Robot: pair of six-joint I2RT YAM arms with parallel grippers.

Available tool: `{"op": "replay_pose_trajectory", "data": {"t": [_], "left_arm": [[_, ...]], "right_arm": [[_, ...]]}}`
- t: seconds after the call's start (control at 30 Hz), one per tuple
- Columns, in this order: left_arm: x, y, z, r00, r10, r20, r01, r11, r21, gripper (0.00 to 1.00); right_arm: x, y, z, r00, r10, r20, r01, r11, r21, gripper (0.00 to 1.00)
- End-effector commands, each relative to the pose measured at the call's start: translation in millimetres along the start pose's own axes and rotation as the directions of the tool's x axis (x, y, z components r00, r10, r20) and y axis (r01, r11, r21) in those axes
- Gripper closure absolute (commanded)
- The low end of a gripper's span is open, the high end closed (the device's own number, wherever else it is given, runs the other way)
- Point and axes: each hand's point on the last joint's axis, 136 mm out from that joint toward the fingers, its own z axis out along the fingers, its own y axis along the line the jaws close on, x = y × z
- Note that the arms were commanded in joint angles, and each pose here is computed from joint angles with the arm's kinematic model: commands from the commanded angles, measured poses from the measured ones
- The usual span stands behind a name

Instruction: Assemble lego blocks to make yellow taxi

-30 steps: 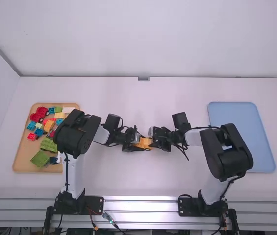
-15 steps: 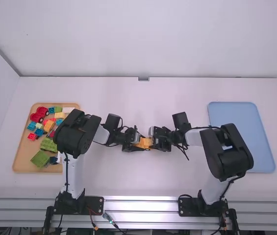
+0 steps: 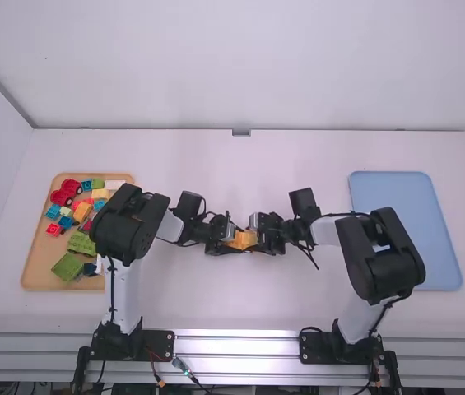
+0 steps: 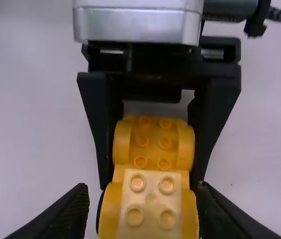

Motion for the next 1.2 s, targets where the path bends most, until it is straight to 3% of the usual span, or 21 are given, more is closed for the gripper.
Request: {"op": "replay_pose_trajectory", "data": {"t": [0.0, 0.17, 0.2, 0.27, 0.37, 0.43, 0.93, 1.17], "left_arm": [[1.9, 2.1, 2.0, 1.0, 0.014, -0.005, -0.013, 1.0, 0.001, 0.46], [2.0, 2.2, 1.9, 1.0, 0.013, -0.005, -0.013, 1.0, 0.001, 0.46], [1.8, 2.1, 2.0, 1.0, 0.014, -0.004, -0.014, 1.0, 0.001, 0.47], [2.0, 2.2, 1.9, 1.0, 0.013, -0.005, -0.013, 1.0, 0.001, 0.48], [1.9, 2.0, 2.0, 1.0, 0.014, -0.004, -0.013, 1.0, 0.001, 0.48], [1.9, 2.1, 2.0, 1.0, 0.014, -0.005, -0.013, 1.0, 0.001, 0.48], [2.0, 2.2, 1.9, 1.0, 0.014, -0.005, -0.014, 1.0, 0.001, 0.5], [2.1, 2.0, 1.9, 1.0, 0.012, -0.005, -0.012, 1.0, 0.001, 0.5]], "right_arm": [[-16.3, -1.5, -2.0, 0.998, -0.027, 0.061, 0.028, 1.0, -0.013, 0.43], [-22.9, -1.5, -4.1, 0.996, -0.04, 0.081, 0.041, 0.999, -0.014, 0.45], [-23.1, -1.0, -4.3, 0.996, -0.038, 0.081, 0.04, 0.999, -0.015, 0.49], [-23.1, -1.1, -4.3, 0.996, -0.039, 0.081, 0.04, 0.999, -0.015, 0.62], [-21.7, -1.7, -4.1, 0.997, -0.039, 0.073, 0.04, 0.999, -0.012, 0.94], [-20.2, -2.3, -3.6, 0.997, -0.039, 0.063, 0.039, 0.999, -0.008, 1.0], [0.9, -13.0, -2.3, 0.999, 0.017, -0.048, -0.015, 0.999, 0.051, 1.0], [27.0, -12.0, 6.7, 0.99, 0.058, -0.127, -0.051, 0.997, 0.059, 1.0]]}}
